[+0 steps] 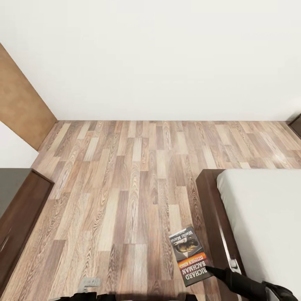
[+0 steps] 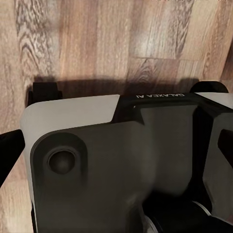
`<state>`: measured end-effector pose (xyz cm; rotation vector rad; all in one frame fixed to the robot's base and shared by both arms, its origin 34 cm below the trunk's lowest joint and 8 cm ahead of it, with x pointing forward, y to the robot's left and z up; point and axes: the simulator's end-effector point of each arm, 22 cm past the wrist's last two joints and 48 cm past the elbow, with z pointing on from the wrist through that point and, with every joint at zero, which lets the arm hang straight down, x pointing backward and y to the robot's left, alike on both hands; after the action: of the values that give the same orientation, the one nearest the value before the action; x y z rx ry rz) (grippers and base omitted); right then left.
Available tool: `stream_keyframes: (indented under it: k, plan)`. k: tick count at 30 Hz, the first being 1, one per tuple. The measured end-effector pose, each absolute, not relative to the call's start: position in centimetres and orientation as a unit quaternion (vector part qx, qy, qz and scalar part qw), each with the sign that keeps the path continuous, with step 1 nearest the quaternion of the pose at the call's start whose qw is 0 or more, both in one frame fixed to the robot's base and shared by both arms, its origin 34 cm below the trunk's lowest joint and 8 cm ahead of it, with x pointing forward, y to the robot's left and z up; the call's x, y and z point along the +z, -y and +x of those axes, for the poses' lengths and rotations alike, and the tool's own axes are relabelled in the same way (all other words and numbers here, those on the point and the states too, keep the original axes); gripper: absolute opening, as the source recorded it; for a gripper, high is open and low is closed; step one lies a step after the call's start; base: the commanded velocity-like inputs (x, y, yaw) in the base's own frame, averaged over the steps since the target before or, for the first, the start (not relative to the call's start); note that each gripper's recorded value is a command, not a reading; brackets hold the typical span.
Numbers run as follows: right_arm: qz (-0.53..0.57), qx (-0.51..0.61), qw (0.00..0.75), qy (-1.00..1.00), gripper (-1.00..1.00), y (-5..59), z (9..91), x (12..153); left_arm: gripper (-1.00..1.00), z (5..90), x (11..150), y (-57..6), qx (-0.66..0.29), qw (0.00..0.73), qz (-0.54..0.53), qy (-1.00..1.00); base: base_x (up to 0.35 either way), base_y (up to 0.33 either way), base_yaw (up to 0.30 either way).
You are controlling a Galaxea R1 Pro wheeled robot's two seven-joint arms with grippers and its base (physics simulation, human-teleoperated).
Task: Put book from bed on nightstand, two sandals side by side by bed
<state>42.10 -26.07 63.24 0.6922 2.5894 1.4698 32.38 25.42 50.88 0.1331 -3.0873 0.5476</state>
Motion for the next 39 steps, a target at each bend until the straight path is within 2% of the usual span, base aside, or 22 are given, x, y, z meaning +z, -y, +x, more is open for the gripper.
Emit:
stream_keyframes:
  k: [8, 15, 29, 39]
  plan:
    - [0.208, 0.472, 0.064, -0.854, -1.00, 26.0, 41.8, 62.7, 1.00, 32.4, 50.9, -25.4, 0.174, 0.002, 0.042, 0.984, 0.000, 0.000, 0.001]
    - [0.203, 0.391, 0.053, -0.896, -1.00, 28.2, 40.5, 59.5, 1.00, 32.4, 50.9, -25.3, 0.175, 0.002, 0.042, 0.984, 0.000, 0.000, 0.000]
    - [0.204, 0.376, 0.055, -0.902, -1.00, 28.7, 40.5, 59.2, 1.00, 32.6, 51.0, -25.0, 0.177, -0.001, 0.042, 0.983, 0.000, 0.000, 0.000]
    - [0.191, 0.354, 0.082, -0.912, -1.00, 29.9, 39.4, 58.7, 1.00, 33.3, 51.3, -24.3, 0.181, -0.009, 0.042, 0.983, 0.000, 0.000, 0.000]
